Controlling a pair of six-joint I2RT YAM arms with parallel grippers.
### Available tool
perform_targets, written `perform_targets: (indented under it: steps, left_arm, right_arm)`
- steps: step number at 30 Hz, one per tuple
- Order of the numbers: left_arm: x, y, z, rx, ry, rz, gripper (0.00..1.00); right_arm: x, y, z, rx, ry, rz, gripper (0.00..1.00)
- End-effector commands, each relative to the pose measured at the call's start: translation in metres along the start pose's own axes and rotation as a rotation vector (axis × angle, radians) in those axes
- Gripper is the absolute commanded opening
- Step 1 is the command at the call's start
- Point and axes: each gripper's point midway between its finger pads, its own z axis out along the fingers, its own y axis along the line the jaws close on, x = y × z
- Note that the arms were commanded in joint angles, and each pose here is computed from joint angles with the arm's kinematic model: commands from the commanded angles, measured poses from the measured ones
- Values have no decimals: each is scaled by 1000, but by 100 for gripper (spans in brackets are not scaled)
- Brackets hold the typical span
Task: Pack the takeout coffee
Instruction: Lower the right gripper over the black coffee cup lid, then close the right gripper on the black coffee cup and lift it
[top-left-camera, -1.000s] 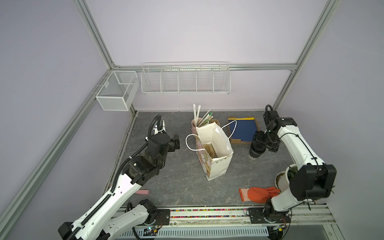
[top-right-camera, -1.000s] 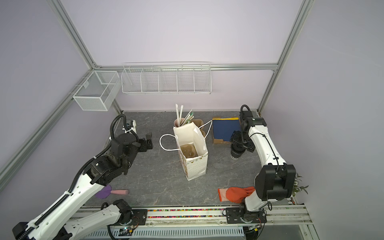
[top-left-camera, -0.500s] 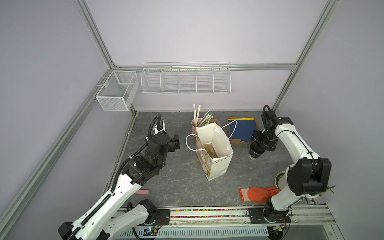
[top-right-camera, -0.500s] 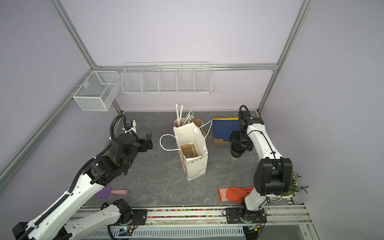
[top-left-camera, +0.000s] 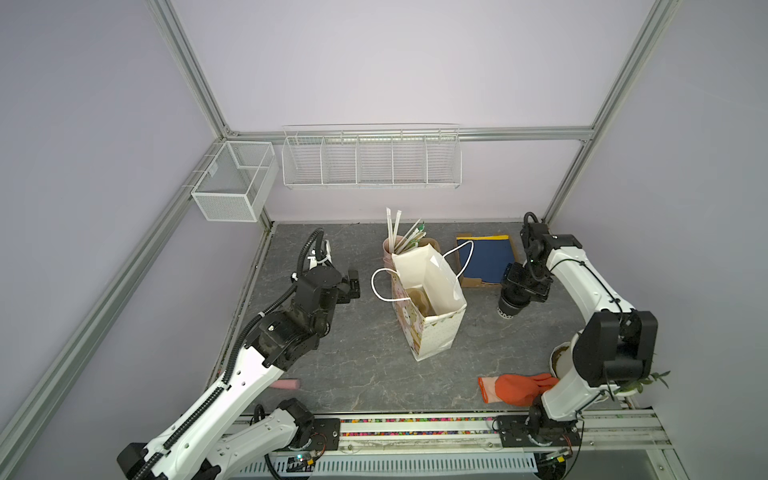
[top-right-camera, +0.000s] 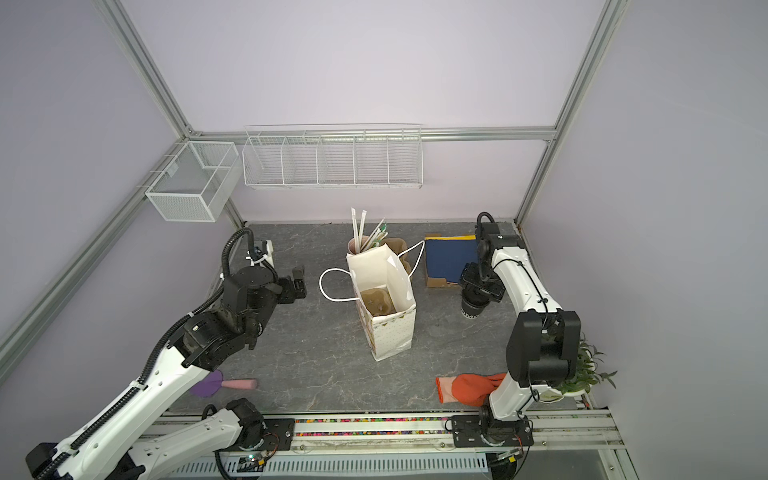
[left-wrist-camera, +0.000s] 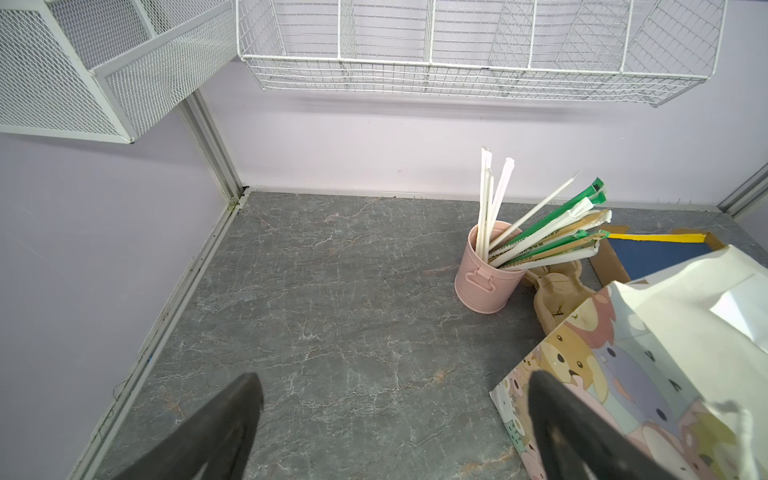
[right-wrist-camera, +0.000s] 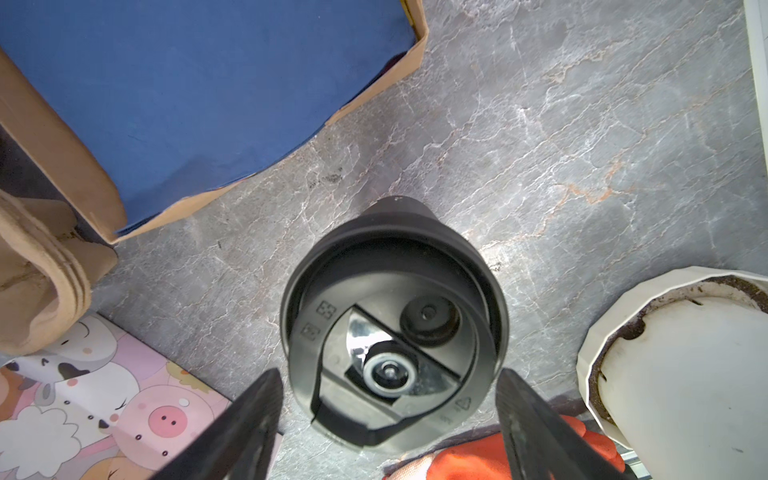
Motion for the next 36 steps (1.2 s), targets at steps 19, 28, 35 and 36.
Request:
perform_targets:
  steps: [19, 28, 35, 36]
  left_arm:
    - [6, 2, 3, -13, 12, 2, 100]
    - [5, 3, 3, -17, 13, 1, 100]
    - [5, 3, 3, -17, 14, -1, 100]
    - [5, 2, 3, -17, 16, 0, 100]
  right_arm:
    - [11, -3, 10, -1, 36, -7, 75]
    - [35, 15, -13, -62, 15, -95, 75]
    - [81, 31, -23, -94, 34, -256, 74]
    - [87, 32, -24, -95, 40, -274, 74]
